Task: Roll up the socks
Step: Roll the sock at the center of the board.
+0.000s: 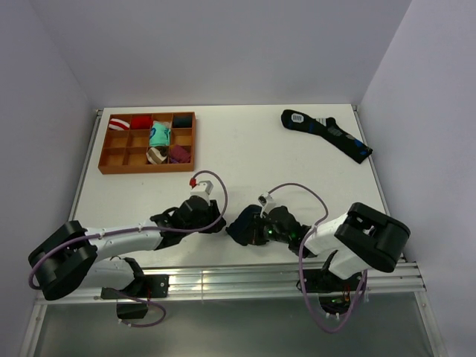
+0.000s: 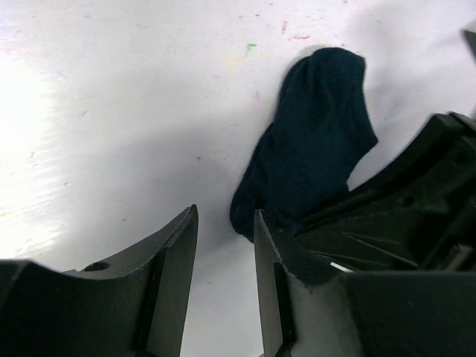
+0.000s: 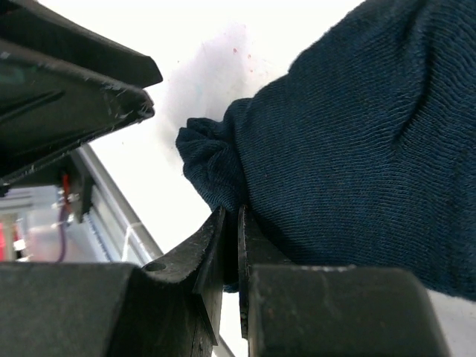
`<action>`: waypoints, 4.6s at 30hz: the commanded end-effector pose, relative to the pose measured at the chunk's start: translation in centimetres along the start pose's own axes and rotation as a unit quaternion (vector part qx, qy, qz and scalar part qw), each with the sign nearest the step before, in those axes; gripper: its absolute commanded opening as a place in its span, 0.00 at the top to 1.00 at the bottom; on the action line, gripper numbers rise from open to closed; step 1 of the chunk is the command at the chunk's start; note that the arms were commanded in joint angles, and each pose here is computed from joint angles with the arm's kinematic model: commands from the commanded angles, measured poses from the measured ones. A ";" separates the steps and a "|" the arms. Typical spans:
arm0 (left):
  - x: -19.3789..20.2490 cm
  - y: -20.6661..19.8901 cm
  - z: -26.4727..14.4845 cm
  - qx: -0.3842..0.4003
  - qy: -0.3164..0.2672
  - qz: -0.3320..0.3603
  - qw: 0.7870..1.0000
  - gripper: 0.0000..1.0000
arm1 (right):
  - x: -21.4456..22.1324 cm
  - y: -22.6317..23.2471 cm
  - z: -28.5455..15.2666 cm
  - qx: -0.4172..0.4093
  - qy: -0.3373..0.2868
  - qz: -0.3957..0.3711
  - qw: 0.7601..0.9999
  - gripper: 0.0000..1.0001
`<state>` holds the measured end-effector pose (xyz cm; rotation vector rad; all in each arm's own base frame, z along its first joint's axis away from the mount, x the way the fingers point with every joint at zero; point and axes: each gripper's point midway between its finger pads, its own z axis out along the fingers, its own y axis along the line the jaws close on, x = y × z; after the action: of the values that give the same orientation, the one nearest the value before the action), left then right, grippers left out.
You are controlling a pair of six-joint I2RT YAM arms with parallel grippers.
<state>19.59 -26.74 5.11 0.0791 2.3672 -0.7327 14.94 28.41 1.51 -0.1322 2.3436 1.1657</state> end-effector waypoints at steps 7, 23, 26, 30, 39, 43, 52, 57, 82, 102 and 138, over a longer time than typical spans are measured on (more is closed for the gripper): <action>-1.2 -3.6 0.3 0.099 -0.064 0.035 0.992 0.55 | 3.4 -0.9 -0.7 -0.020 0.119 0.093 0.988 0.89; 1.3 -3.2 0.9 0.095 -0.045 0.083 0.991 0.52 | 3.3 -4.5 -0.9 0.037 0.127 0.148 0.980 0.89; 2.0 -2.9 1.0 0.092 -0.038 0.087 0.991 0.52 | 3.3 -4.7 -0.9 0.043 0.131 0.149 0.979 0.89; 2.6 -2.3 1.1 0.081 -0.032 0.094 0.992 0.52 | 3.1 -4.8 -0.8 0.046 0.131 0.149 0.979 0.90; 3.1 -2.5 1.5 0.079 -0.025 0.104 0.991 0.52 | 3.4 -5.3 -0.8 0.057 0.132 0.154 0.977 0.90; 3.4 -1.8 2.1 0.053 -0.016 0.109 0.992 0.53 | 3.4 -5.4 -0.8 0.058 0.132 0.154 0.978 0.90; 3.5 -0.6 3.1 -0.002 -0.002 0.114 0.994 0.67 | 3.1 -6.0 -1.1 0.077 0.122 0.140 0.980 0.90; 3.7 0.2 3.4 -0.047 0.015 0.131 0.990 0.80 | 2.1 -6.8 -1.4 0.101 0.094 0.115 0.984 0.84; 4.8 -1.1 3.2 -0.087 0.118 0.191 0.971 0.91 | -6.8 -1.0 -6.6 0.006 -0.149 -0.046 0.988 0.65; 4.0 -2.1 2.7 -0.093 0.132 0.202 0.966 0.91 | -4.1 4.2 -2.7 0.002 -0.158 -0.175 0.972 0.64; 4.4 -2.5 3.4 -0.087 0.140 0.186 0.969 0.90 | -1.0 1.4 -0.7 0.028 -0.125 -0.203 0.971 0.65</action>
<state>17.78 -30.77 1.94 0.5583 2.5409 -0.3411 15.11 28.68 3.29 -0.4246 2.0190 0.8558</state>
